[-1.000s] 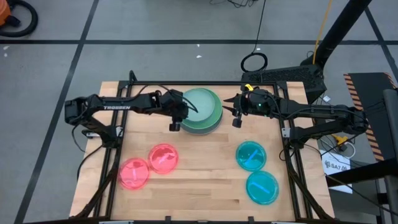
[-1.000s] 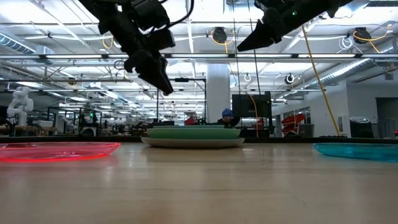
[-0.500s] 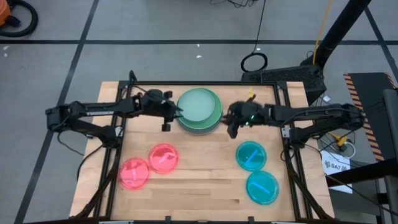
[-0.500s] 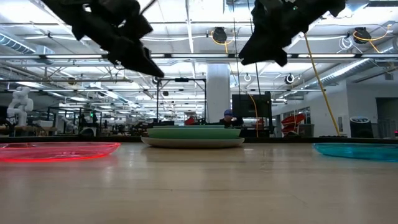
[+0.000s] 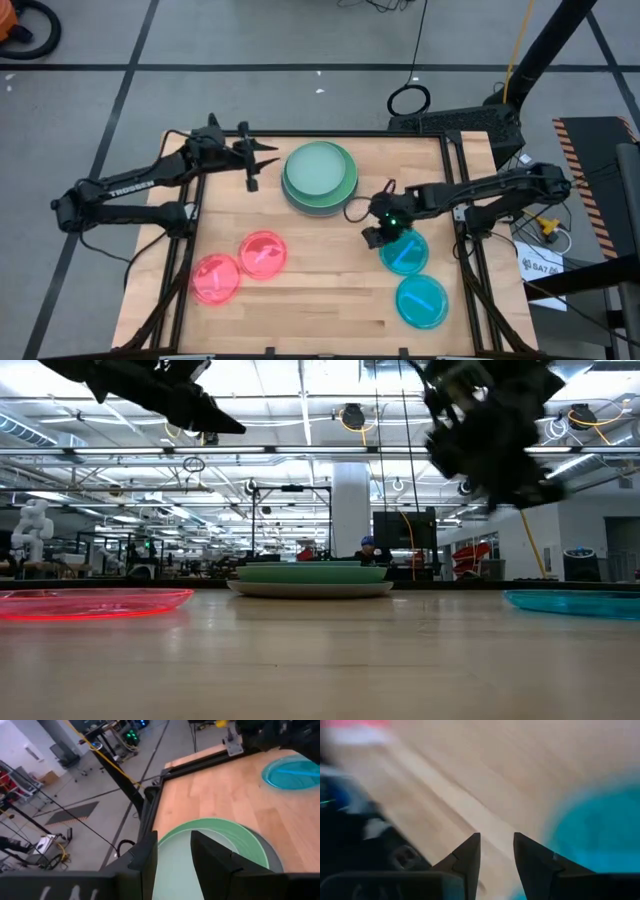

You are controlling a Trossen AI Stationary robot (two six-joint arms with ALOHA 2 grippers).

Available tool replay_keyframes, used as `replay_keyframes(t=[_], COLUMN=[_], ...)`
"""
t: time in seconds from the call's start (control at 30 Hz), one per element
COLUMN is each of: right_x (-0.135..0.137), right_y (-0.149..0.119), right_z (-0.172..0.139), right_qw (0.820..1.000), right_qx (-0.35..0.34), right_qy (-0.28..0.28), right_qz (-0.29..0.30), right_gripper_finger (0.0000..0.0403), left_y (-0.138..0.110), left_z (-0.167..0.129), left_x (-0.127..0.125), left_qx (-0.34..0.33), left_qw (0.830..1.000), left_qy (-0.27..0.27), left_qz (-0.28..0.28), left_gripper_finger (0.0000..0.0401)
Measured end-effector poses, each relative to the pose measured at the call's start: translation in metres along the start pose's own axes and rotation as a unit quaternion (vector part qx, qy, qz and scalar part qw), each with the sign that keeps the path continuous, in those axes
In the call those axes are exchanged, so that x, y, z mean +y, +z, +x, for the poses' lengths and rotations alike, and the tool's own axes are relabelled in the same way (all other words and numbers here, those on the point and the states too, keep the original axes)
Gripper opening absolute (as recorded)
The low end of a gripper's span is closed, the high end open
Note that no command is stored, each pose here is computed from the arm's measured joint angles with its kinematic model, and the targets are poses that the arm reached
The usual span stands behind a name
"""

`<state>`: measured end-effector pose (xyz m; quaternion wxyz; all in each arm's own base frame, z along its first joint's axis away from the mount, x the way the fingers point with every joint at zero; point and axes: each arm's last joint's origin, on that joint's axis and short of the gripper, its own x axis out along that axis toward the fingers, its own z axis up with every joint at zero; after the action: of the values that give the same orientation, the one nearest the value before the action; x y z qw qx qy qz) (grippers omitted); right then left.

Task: Stack plastic plates
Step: Stack the blue plate on the light green plate

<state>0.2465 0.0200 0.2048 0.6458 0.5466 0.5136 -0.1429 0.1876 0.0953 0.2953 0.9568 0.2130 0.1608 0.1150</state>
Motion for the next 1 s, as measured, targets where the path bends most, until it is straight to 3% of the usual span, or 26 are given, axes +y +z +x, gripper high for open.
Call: replay_keyframes(t=[0.13,0.27,0.33,0.67,0.8,0.9,1.0], right_x=[-0.028,-0.051,-0.053,-0.052,-0.052,-0.050,-0.046], right_y=[-0.015,-0.025,-0.027,-0.019,-0.015,-0.007,0.001], right_z=[-0.004,-0.013,-0.016,-0.014,-0.014,-0.013,-0.012], right_qw=[0.981,0.944,0.938,0.946,0.947,0.942,0.920], right_qx=[0.049,0.074,0.075,0.010,-0.009,-0.001,0.016], right_qy=[-0.152,-0.290,-0.310,-0.314,-0.322,-0.310,-0.284], right_qz=[0.109,0.142,0.134,0.072,-0.006,-0.128,-0.268], right_gripper_finger=[0.0109,0.0109,0.0109,0.0109,0.0109,0.0109,0.0109], left_y=[0.000,-0.002,-0.002,-0.003,-0.003,-0.003,-0.002], left_z=[-0.004,-0.004,-0.004,-0.004,-0.004,-0.004,-0.004], left_x=[0.004,0.006,0.006,0.005,0.005,0.005,0.006], left_qx=[0.000,0.003,0.004,0.010,0.010,0.009,0.002], left_qw=[1.000,1.000,1.000,1.000,1.000,1.000,1.000], left_qy=[0.012,0.016,0.017,0.013,0.013,0.014,0.018], left_qz=[-0.005,-0.007,-0.005,-0.009,-0.011,-0.010,-0.008], left_gripper_finger=[0.0124,0.0124,0.0124,0.0124,0.0124,0.0124,0.0124])
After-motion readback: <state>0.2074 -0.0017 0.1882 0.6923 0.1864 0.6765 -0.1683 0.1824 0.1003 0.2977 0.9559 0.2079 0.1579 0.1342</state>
